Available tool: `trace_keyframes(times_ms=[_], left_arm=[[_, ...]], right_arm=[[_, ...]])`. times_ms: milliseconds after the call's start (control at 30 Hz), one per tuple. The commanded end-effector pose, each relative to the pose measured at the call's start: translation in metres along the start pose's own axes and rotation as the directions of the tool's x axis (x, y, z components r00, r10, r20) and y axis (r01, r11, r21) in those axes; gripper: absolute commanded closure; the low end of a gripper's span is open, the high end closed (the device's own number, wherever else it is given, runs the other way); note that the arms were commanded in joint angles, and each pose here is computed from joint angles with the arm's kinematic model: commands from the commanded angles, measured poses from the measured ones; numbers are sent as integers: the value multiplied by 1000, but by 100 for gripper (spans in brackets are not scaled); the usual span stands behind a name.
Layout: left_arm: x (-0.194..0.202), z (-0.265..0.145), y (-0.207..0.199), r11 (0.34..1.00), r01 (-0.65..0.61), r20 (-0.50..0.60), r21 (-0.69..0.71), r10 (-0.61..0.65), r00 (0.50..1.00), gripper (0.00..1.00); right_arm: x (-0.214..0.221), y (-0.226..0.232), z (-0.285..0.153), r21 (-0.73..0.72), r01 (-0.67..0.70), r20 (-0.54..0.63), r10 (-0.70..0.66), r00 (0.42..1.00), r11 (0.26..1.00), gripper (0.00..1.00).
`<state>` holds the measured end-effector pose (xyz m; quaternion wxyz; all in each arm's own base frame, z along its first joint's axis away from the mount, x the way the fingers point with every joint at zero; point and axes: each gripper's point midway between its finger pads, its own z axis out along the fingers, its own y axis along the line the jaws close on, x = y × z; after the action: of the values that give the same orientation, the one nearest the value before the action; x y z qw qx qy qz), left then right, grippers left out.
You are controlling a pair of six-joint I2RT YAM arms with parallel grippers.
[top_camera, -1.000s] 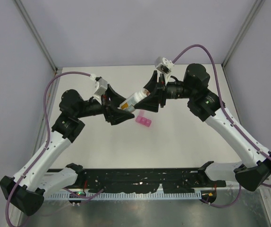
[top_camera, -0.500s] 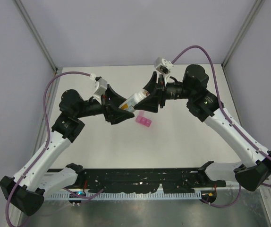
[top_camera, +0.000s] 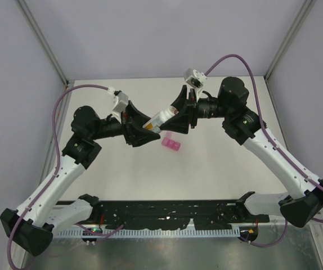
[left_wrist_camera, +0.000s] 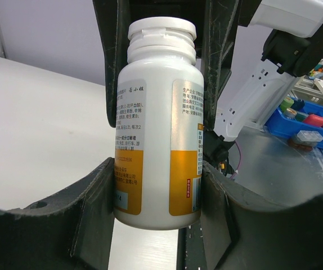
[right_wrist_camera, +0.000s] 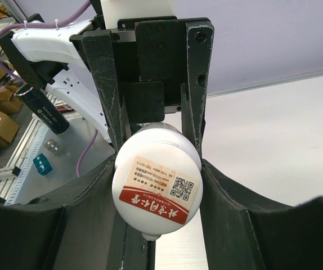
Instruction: Sort the pills into containers
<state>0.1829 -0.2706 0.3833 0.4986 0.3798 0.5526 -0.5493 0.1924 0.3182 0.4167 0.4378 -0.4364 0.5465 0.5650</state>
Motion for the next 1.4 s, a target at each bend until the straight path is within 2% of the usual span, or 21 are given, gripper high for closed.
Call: trace_keyframes(times_ms=[0,67,133,200,233,367,400,600,900,1000,1167,1367], left_arm=[[-19,0,-6,999,-39,41,15,39,998,68],[-18,0,-6,999,-34,40,14,33,999,80],[-18,0,-7,999,-38,41,18,37,998,100],[-17,0,-7,999,-35,38,20,34,999,100],[-17,-1,-8,999,-36,39,19,36,999,100],[-15,-3,-9,999,-42,36,18,41,998,100],[-13,-3,-9,999,-38,33,19,38,999,100],[-12,-4,-8,999,-40,35,17,39,999,100],[-11,-11,0,998,-61,38,-16,62,997,100],[-9,-16,7,996,-79,26,-48,80,996,100],[-4,-24,17,988,-120,4,-95,121,993,100],[18,-31,34,974,-169,-35,-150,165,986,100]], right_arm=[[-10,1,0,-7,53,32,-53,998,999,94],[-8,0,0,-5,51,28,-51,998,999,95],[-6,-1,1,-4,46,25,-46,999,999,94],[-6,-2,1,-1,43,25,-43,999,999,91],[-4,-3,1,-2,44,18,-44,999,999,86],[-1,-4,0,7,42,5,-42,999,999,58],[-1,-4,0,11,50,3,-50,999,999,44],[3,-8,-1,31,46,-12,-46,999,998,15],[9,-12,-7,62,76,-44,-74,996,995,1],[20,-16,-14,95,99,-82,-91,992,991,0],[36,-32,-30,208,206,-147,-177,973,956,5],[64,-60,-49,341,254,-215,-188,958,905,5]])
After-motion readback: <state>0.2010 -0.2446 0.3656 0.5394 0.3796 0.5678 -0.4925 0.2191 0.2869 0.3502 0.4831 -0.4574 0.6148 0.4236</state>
